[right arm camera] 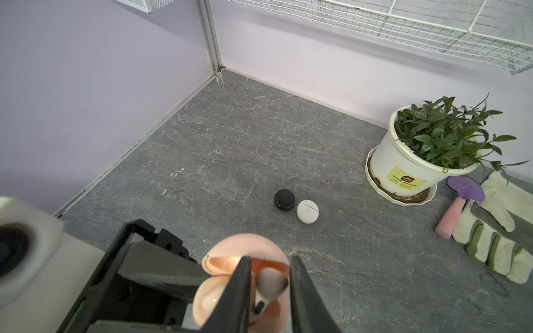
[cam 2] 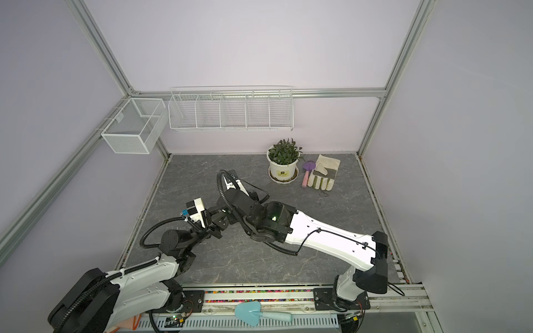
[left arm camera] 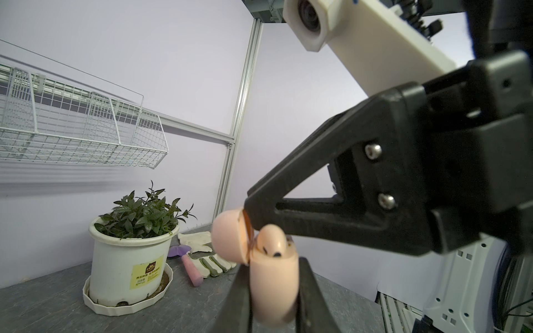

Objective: Insert wireless bluetooth earbuds into charging case
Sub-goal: Insert the wireless bluetooth earbud into the charging case.

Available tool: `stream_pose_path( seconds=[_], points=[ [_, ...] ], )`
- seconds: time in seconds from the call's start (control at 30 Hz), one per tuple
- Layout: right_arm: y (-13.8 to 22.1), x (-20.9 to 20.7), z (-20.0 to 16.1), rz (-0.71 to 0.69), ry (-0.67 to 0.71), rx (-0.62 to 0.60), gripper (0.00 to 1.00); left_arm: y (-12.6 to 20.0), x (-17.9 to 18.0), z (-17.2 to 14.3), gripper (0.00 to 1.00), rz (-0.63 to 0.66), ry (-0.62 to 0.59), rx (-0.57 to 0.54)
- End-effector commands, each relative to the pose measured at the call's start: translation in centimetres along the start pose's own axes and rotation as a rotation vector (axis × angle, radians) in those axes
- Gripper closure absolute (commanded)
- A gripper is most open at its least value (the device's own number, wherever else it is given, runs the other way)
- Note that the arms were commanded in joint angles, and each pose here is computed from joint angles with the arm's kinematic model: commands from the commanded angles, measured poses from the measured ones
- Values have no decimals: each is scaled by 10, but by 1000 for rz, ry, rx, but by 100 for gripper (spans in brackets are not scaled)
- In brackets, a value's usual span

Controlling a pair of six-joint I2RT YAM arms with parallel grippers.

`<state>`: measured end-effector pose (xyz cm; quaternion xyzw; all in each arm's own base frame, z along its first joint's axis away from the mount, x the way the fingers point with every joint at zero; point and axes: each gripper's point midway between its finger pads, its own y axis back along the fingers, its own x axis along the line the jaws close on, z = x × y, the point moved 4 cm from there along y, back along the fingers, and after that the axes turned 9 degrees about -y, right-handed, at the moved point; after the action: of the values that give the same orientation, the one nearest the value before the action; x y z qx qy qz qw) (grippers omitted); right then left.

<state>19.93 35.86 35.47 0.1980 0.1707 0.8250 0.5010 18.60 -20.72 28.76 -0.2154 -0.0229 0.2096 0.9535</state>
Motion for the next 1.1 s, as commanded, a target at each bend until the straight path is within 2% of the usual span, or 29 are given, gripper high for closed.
stream_pose_path(
  seconds=[0.0,0.17,0.27,0.37,0.47,0.57,0.7,0.77,0.93,1.07],
  points=[
    [8,-2,-3,14,3,14,65,-2,-5,17,100,-25,-29,-64],
    [21,-3,8,47,13,3,52,0,-5,15,100,-26,-30,-60],
    [40,-8,20,144,44,12,42,1,-6,12,100,-32,-25,-42],
    [55,-13,19,358,52,94,35,1,-9,6,100,-53,-3,-8],
    [59,-22,18,538,9,91,23,1,-12,-1,100,-86,24,1],
    [63,-28,19,680,-31,148,20,-1,-18,-2,100,-146,39,18],
    [63,-30,13,772,-65,228,19,-2,-24,-2,100,-197,48,30],
    [62,-35,8,761,-73,257,22,-1,-27,-1,100,-215,44,32],
    [47,-59,-3,570,-41,323,23,0,-31,0,100,-246,27,31],
    [37,-59,-9,543,-46,362,23,-1,-33,3,100,-262,19,27]
  ],
)
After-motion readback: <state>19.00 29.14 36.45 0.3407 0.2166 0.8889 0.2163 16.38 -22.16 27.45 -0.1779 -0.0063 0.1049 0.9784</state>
